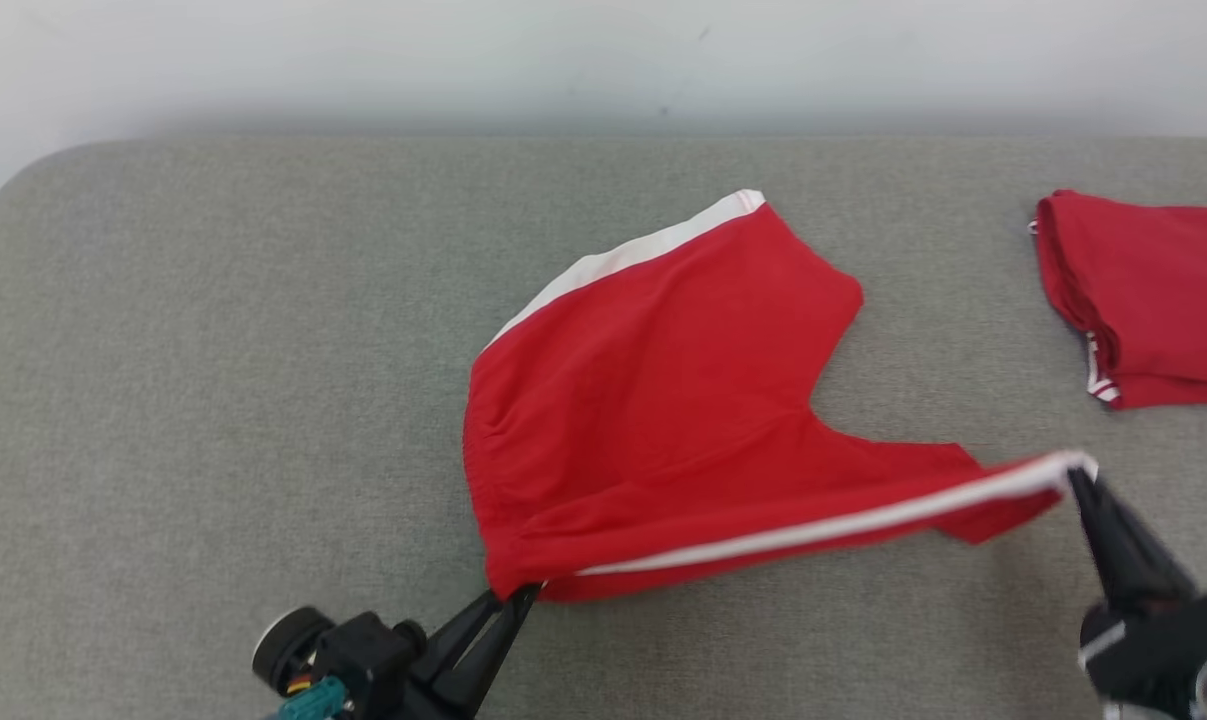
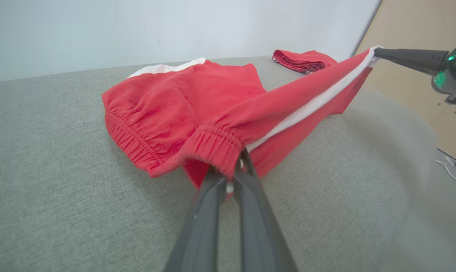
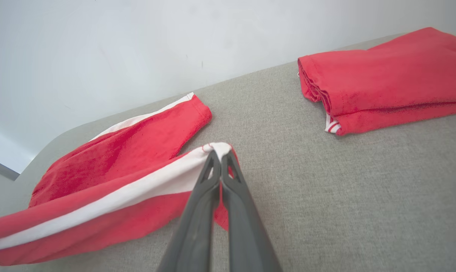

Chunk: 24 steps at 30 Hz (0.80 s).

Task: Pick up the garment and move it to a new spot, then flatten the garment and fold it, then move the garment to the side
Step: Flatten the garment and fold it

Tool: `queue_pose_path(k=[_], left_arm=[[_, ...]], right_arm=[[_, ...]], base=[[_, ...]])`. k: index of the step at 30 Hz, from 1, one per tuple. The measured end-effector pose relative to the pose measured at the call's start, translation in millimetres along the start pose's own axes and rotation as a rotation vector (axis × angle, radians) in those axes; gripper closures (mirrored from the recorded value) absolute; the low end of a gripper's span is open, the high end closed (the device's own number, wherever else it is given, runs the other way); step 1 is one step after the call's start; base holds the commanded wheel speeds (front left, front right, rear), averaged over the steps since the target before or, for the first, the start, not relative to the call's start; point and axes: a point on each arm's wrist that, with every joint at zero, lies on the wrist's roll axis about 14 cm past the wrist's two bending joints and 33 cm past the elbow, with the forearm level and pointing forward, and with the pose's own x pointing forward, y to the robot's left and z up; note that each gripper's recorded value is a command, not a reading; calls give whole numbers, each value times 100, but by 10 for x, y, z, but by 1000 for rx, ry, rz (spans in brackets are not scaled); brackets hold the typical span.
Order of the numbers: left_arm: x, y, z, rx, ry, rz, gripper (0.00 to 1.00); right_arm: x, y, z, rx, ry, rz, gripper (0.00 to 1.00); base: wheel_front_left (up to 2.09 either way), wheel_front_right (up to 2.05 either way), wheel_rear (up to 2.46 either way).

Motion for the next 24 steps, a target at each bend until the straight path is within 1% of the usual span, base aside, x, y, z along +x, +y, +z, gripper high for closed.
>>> queue_pose_path(k=[4, 10, 16, 19, 24], left_arm=[[100, 43, 112, 9, -34, 7, 100], [265, 221, 300, 2, -88, 46, 100], [434, 507, 404, -17, -114, 111, 100], [520, 660, 441, -29, -126, 147, 100], [627, 893, 414, -38, -117, 197, 100]], right_arm=[[394, 108, 286, -54, -39, 53, 100], [999, 273, 545, -134, -54, 107, 100], [1610, 461, 635, -212, -26, 148, 100], [1897, 519, 657, -232, -21, 153, 100], [2318, 564, 568, -272, 16, 148, 100]], base=[[0, 0, 0], [0, 0, 0], [0, 0, 0], [0, 0, 0], [0, 0, 0]])
